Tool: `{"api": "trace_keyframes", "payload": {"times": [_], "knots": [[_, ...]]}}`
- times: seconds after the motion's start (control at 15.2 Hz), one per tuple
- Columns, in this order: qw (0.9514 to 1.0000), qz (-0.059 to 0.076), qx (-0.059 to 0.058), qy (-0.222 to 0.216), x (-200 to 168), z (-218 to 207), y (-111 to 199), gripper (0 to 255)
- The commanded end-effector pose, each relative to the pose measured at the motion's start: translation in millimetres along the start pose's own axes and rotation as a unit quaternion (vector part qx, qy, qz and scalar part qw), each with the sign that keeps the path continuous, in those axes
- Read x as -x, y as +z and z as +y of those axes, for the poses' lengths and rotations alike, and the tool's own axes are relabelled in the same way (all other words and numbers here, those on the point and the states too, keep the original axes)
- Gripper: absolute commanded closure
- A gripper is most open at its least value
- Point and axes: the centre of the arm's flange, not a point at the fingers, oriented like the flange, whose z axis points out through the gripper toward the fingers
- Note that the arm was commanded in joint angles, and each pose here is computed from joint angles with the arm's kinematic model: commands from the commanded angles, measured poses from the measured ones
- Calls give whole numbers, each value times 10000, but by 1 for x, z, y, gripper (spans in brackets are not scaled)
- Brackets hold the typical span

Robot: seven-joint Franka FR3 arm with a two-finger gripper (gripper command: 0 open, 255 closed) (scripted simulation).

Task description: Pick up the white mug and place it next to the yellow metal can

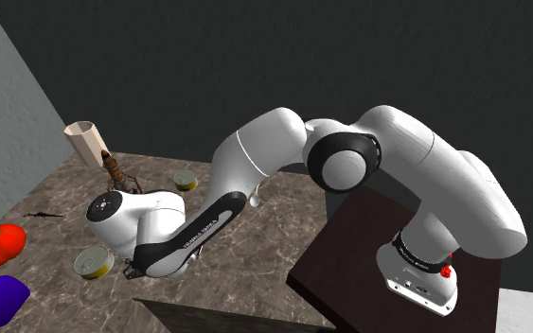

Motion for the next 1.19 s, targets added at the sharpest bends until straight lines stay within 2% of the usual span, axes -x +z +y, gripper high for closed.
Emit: {"api": "trace_keyframes", "payload": {"times": [0.0, 0.33, 0.59, 1.12], "knots": [[10000, 1, -1, 0, 0, 0, 0, 0], [10000, 1, -1, 0, 0, 0, 0, 0], [10000, 1, -1, 0, 0, 0, -50, 0], [10000, 1, -1, 0, 0, 0, -50, 0]]}}
